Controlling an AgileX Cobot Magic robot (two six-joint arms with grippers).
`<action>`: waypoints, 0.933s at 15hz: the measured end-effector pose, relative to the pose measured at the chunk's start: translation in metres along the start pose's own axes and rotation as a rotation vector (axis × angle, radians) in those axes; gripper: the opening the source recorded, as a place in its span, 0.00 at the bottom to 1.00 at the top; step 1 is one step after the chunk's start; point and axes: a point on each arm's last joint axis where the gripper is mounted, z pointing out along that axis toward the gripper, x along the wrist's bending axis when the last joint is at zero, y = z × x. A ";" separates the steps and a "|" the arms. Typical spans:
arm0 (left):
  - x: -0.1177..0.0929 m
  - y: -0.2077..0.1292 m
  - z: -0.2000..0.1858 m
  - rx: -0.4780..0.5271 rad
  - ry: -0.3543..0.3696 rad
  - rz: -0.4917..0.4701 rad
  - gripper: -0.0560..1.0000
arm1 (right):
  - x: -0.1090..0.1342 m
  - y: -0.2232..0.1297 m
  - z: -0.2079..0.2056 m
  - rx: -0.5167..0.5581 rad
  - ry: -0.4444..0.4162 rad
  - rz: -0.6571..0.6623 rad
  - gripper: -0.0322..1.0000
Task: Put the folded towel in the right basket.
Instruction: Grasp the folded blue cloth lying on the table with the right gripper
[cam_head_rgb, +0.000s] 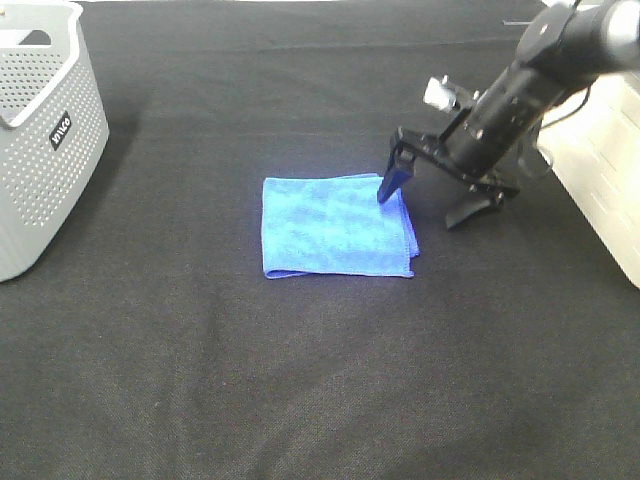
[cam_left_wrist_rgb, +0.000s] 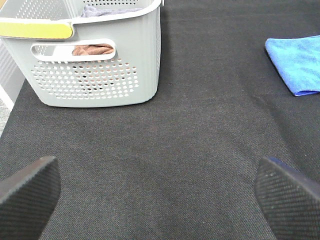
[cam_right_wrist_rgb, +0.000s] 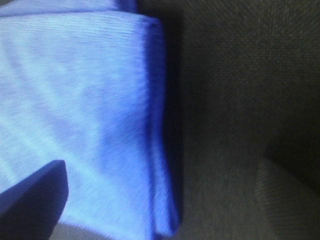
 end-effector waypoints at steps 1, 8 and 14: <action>0.000 0.000 0.000 0.000 0.000 0.000 0.99 | -0.001 0.001 0.003 -0.001 0.006 0.008 0.98; 0.000 0.000 0.000 0.000 0.000 0.000 0.99 | 0.016 0.000 0.029 -0.014 0.055 0.015 0.94; 0.000 0.000 0.000 0.000 0.000 0.000 0.99 | 0.072 -0.021 0.077 -0.051 0.129 -0.079 0.26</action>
